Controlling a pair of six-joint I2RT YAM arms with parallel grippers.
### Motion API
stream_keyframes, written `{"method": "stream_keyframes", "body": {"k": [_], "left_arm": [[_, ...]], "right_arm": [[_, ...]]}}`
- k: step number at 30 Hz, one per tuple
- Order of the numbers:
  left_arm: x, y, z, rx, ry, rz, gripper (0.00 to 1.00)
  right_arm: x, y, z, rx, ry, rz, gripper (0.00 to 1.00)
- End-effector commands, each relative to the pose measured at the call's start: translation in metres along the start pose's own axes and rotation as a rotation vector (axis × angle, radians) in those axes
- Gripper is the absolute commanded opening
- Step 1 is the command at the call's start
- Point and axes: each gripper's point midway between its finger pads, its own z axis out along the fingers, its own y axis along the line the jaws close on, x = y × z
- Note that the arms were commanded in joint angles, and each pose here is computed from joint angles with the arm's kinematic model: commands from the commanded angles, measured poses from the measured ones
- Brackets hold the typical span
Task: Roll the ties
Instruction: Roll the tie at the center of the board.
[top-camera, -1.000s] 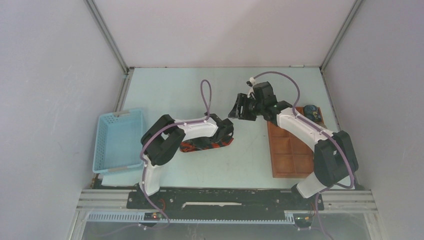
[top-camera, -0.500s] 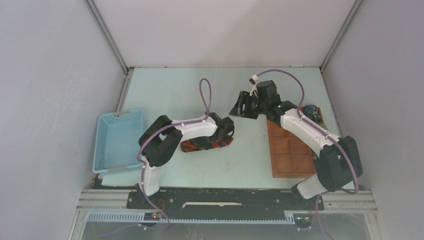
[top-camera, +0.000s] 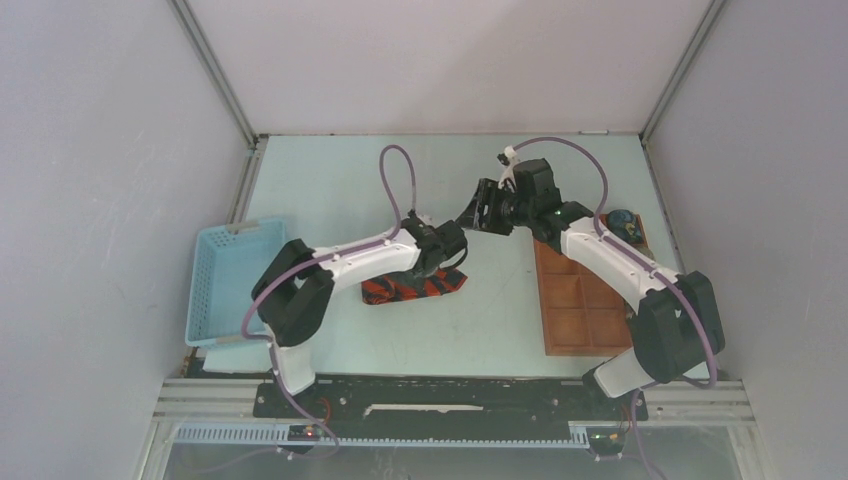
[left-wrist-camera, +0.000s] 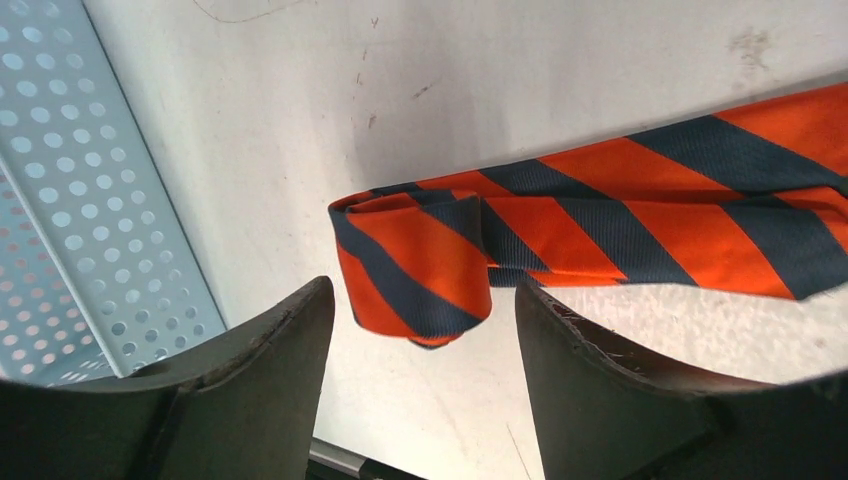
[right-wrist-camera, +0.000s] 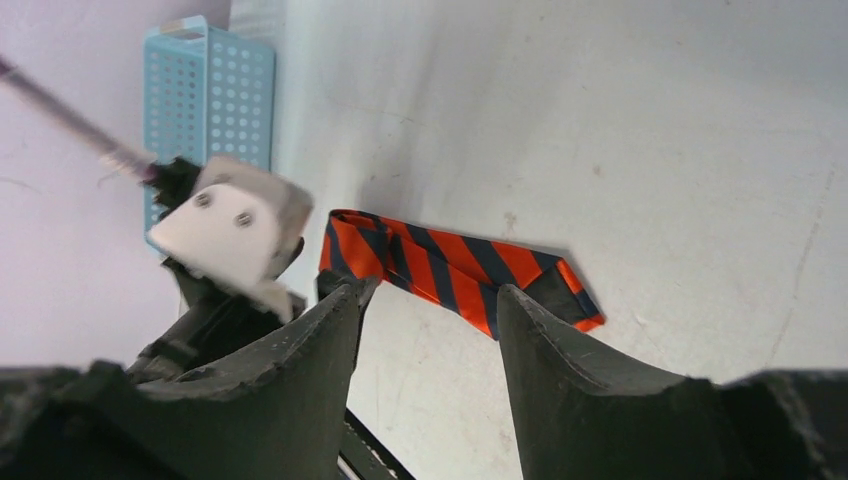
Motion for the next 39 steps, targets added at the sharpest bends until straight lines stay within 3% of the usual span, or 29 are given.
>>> {"method": "stream_keyframes", "body": {"k": [1,5,10,17,28,39], "left_arm": [[-0.011,0.013,-0.031,0.091,-0.095,-0.114,0.72],[-0.002,0.021,-0.046,0.185,-0.132,-0.186,0.62],[0.025,0.025,-0.058,0.349,-0.158,-0.308,0.4],[0.059,0.009,-0.044,0.55,-0.161,-0.501,0.17],[0.062,-0.013,-0.015,0.677,-0.117,-0.596,0.09],[0.06,-0.014,0.008,0.623,-0.099,-0.59,0.07]], "right_arm": [[-0.004,0.018,0.014,-0.092,0.008,0.002,0.55],[0.004,0.033,0.038,-0.135,0.094,-0.007,0.54],[0.024,0.058,0.077,-0.227,0.258,0.005,0.5],[0.059,0.088,0.138,-0.303,0.485,0.041,0.4],[0.104,0.085,0.195,-0.252,0.612,0.085,0.32],[0.144,0.079,0.203,-0.214,0.695,0.089,0.18]]}}
